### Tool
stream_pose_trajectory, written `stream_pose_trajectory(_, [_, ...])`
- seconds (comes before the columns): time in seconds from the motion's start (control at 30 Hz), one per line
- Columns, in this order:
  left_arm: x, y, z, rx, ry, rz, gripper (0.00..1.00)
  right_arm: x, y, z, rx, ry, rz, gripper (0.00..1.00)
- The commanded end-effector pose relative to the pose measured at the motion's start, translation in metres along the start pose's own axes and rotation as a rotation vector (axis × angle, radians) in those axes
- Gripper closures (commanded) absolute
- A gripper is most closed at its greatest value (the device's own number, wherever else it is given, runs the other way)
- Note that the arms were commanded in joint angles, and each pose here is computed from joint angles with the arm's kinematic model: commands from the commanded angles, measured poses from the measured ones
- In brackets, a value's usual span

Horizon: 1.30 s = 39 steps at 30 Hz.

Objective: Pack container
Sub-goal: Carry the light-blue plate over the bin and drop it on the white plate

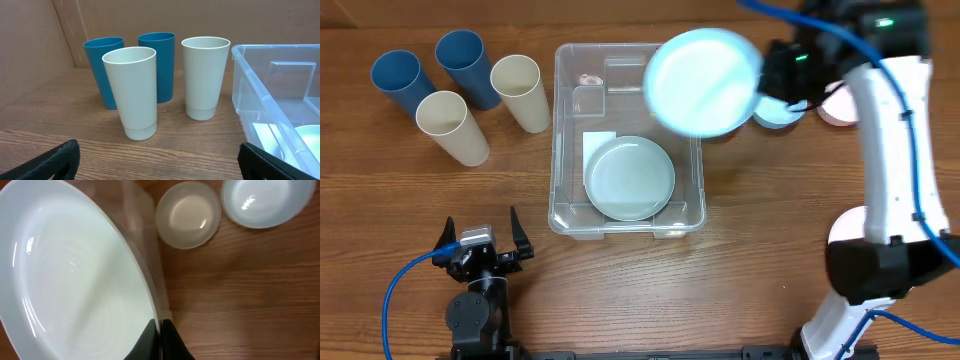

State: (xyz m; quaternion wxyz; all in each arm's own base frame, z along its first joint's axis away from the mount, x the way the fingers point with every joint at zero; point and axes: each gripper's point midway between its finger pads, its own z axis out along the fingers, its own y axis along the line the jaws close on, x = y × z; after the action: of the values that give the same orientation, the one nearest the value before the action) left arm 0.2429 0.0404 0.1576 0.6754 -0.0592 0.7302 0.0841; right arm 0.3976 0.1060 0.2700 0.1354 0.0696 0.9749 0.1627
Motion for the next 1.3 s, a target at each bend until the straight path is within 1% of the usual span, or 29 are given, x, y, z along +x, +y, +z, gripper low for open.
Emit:
stream_pose_trajectory(0.0, [-0.001,0.0,0.0,0.003,-0.009,0.015,0.0,0.022,0.035,0.001,0.056,-0.014,-0.149,0.96])
stream_pose_trajectory(0.07, [-0.001,0.0,0.0,0.003,-0.009,0.014,0.0,0.04,0.05,0.023,0.095,0.025,-0.212,0.96])
stream_pose_trajectory(0.13, [-0.001,0.0,0.0,0.003,-0.009,0.014,0.0,0.053,0.054,0.046,0.115,0.06,-0.213,0.96])
stream_pose_trajectory(0.27, [-0.001,0.0,0.0,0.003,-0.009,0.015,0.0,0.09,0.037,0.113,0.164,0.188,-0.217,0.96])
stream_pose_trajectory(0.33, [-0.001,0.0,0.0,0.003,-0.009,0.015,0.0,0.105,0.027,0.137,0.181,0.227,-0.222,0.96])
stream_pose_trajectory(0.4, [-0.001,0.0,0.0,0.003,-0.009,0.015,0.0,0.116,0.023,0.157,0.182,0.237,-0.24,0.96])
stream_pose_trajectory(0.5, [-0.001,0.0,0.0,0.003,-0.009,0.014,0.0,0.116,0.026,0.167,0.168,0.217,-0.253,0.96])
stream_pose_trajectory(0.67, [-0.001,0.0,0.0,0.003,-0.009,0.015,0.0,0.107,0.039,0.173,0.133,0.165,-0.276,0.95])
stream_pose_trajectory(0.73, [-0.001,0.0,0.0,0.003,-0.009,0.015,0.0,0.105,0.041,0.173,0.123,0.154,-0.277,0.92])
stream_pose_trajectory(0.77, [-0.001,0.0,0.0,0.003,-0.009,0.015,0.0,0.105,0.042,0.173,0.122,0.153,-0.278,0.87])
stream_pose_trajectory(0.83, [-0.001,0.0,0.0,0.003,-0.009,0.015,0.0,0.105,0.042,0.173,0.116,0.155,-0.282,0.62])
stream_pose_trajectory(0.87, [-0.001,0.0,0.0,0.003,-0.009,0.015,0.0,0.108,0.047,0.173,0.087,0.17,-0.309,0.52])
stream_pose_trajectory(0.9, [-0.001,0.0,0.0,0.003,-0.009,0.015,0.0,0.111,0.05,0.173,0.061,0.183,-0.33,0.5])
stream_pose_trajectory(1.03, [-0.001,0.0,0.0,0.003,-0.009,0.015,0.0,0.111,0.051,0.173,0.059,0.184,-0.329,0.49])
stream_pose_trajectory(1.17, [-0.001,0.0,0.0,0.003,-0.009,0.014,0.0,0.11,0.052,0.168,0.061,0.185,-0.323,0.53])
stream_pose_trajectory(1.23, [-0.001,0.0,0.0,0.003,-0.009,0.015,0.0,0.098,0.065,0.135,0.049,0.154,-0.329,0.52])
stream_pose_trajectory(1.27, [-0.001,0.0,0.0,0.003,-0.009,0.015,0.0,0.091,0.073,0.115,0.038,0.131,-0.33,0.48])
